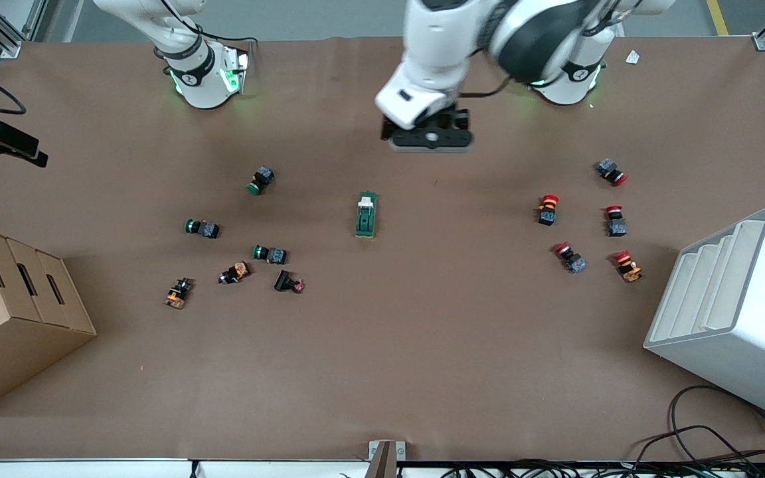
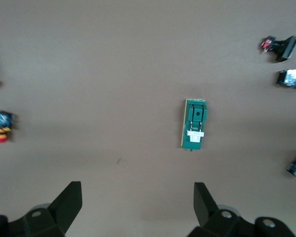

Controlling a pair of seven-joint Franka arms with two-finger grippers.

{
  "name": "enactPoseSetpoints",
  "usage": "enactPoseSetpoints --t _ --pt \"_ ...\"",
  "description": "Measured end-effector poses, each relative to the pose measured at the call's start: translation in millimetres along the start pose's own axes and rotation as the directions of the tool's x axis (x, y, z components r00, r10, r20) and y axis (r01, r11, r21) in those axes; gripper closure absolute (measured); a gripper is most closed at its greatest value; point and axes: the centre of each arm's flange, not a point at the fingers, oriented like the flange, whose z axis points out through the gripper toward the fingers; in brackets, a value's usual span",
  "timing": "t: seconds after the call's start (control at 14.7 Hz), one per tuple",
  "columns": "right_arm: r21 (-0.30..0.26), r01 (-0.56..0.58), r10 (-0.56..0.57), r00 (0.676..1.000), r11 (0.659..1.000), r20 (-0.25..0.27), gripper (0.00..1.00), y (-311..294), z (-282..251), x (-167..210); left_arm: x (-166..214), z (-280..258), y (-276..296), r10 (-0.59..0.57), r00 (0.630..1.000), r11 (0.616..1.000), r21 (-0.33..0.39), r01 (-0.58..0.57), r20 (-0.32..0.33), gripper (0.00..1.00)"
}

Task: Close load switch with both arms

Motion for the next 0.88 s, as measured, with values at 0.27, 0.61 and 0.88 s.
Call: enactPoseSetpoints --t 0.27,0.61,0.88 --pt "0.015 -0.241 0.240 0.970 0.970 0.049 0.00 -25 19 3 -52 63 63 -0.110 0.992 0.991 0.063 0.114 -0.064 0.00" --pt "0.052 -0.473 0.467 0.879 0.879 0.096 0.00 -92 54 9 -118 162 119 -0.263 0.928 0.956 0.061 0.288 -0.263 0.00" --pt "0.062 -0.603 0.597 0.797 0.795 0.097 0.00 -147 114 19 -168 238 134 -0.168 0.887 0.974 0.068 0.218 -0.430 0.01"
